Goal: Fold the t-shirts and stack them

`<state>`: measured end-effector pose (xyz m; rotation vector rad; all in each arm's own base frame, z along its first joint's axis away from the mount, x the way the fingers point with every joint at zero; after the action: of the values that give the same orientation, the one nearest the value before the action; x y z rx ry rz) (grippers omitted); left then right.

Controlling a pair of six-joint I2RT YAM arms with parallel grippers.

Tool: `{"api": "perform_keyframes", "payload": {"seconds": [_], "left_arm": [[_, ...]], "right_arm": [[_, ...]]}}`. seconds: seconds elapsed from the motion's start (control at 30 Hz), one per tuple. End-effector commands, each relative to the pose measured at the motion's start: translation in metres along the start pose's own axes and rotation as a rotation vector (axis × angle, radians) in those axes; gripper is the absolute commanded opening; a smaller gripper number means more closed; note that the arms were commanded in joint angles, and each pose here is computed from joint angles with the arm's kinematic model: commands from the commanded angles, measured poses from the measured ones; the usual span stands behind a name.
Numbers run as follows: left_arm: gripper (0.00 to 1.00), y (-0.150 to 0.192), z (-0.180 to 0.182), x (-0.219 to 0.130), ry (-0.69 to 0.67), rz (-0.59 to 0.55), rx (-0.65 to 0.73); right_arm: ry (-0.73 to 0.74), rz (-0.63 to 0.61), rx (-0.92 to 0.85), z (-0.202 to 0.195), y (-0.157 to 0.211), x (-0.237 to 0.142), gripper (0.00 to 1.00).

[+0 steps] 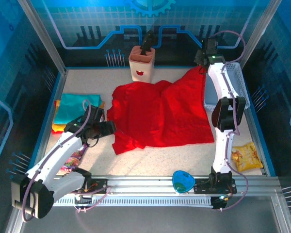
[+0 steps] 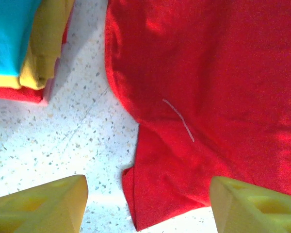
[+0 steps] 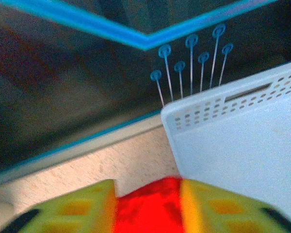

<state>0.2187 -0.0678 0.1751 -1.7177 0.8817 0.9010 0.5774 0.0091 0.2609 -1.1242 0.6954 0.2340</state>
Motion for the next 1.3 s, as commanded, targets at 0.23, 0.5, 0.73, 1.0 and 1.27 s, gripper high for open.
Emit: {"api": "perform_keyframes", "payload": {"seconds": [0.23, 0.5, 0.73, 1.0, 1.27], "left_arm": [[0.59, 0.04, -0.001, 0.023, 0.059, 0.17, -0.087], [0.48, 0.085, -0.011, 0.045, 0.027, 0.219, -0.064], [0.44, 0.107, -0.014, 0.058, -0.004, 0.24, -0.026], [0.45, 0.113, -0.02, 0.071, 0.001, 0.249, -0.029], [0.37, 0.104, -0.021, 0.074, -0.038, 0.209, -0.019]], "right_arm": [[-0.03, 0.024, -0.142, 0.008, 0.034, -0.063, 0.92], [0.021, 0.062, -0.365, 0.012, 0.098, -0.134, 1.0], [0.017, 0.256, -0.268, -0.037, 0.19, -0.179, 0.94], [0.249, 0.432, -0.187, -0.135, 0.282, -0.197, 0.84], [0.282, 0.511, -0.044, -0.171, 0.309, -0.189, 0.79]]}}
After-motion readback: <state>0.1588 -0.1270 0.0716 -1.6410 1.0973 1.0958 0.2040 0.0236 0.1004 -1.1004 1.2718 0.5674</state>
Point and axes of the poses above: each hand's point on the last joint's axis, 136 mm out from that joint toward the fingers, its own x axis out along the fingers, its own z axis along the line the jaws close on, y = z × x, the point moved 6 cm from there along -x, back along the fingers, and after that the axes turned 6 degrees about x, right-handed, at the moved point
